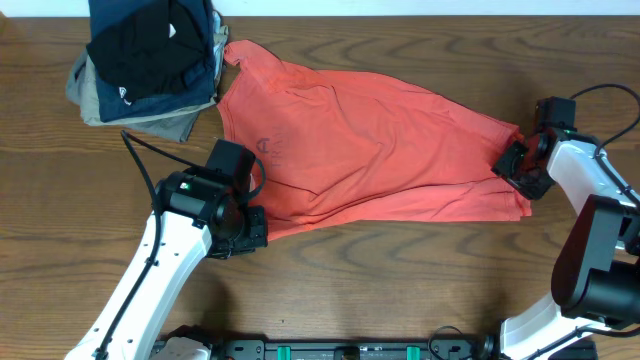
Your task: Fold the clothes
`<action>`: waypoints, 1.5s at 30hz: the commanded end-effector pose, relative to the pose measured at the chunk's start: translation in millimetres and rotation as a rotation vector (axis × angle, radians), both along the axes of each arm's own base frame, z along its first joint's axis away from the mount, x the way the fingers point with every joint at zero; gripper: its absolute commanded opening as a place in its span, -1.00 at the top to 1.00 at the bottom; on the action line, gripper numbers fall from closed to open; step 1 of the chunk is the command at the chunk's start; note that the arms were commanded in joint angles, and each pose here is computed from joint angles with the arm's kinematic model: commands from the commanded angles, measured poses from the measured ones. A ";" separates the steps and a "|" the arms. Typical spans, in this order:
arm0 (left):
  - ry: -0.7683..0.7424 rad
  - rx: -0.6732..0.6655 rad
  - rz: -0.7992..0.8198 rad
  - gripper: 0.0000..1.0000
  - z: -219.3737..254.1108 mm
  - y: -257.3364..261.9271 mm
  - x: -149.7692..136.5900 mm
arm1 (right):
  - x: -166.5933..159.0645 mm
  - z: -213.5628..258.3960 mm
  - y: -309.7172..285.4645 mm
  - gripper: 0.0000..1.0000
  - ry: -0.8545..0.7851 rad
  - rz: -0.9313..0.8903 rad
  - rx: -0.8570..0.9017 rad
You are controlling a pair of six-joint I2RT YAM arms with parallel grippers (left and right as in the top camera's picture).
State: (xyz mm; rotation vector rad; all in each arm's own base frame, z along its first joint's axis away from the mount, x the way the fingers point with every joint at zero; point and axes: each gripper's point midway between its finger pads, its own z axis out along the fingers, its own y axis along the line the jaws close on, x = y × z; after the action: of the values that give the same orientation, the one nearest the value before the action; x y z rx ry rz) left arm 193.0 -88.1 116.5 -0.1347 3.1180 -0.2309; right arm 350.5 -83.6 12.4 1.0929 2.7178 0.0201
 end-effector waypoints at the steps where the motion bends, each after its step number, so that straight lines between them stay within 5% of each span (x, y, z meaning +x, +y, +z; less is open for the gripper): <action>1: -0.008 -0.012 0.007 0.88 3.3 -1.5 -0.4 | -1.0 -4.7 2.5 0.02 0.013 0.008 -0.005; 23: -0.008 -0.012 0.007 0.88 3.3 -1.5 -0.4 | -1.8 -12.0 1.0 0.07 0.026 0.007 -0.012; 34: -0.009 -0.009 0.008 0.88 3.3 -0.9 -0.2 | -1.8 -11.9 0.2 0.97 0.024 -0.004 -0.010; 45: -0.049 -0.028 0.008 0.87 11.9 -1.6 -1.0 | -24.8 23.8 -18.4 0.97 0.043 -0.078 -0.004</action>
State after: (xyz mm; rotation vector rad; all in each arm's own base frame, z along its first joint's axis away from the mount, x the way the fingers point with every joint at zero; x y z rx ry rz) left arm 192.9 -88.0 119.7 -0.1322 3.1014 -0.2392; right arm 321.7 -88.4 8.2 1.1844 2.7969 -0.0131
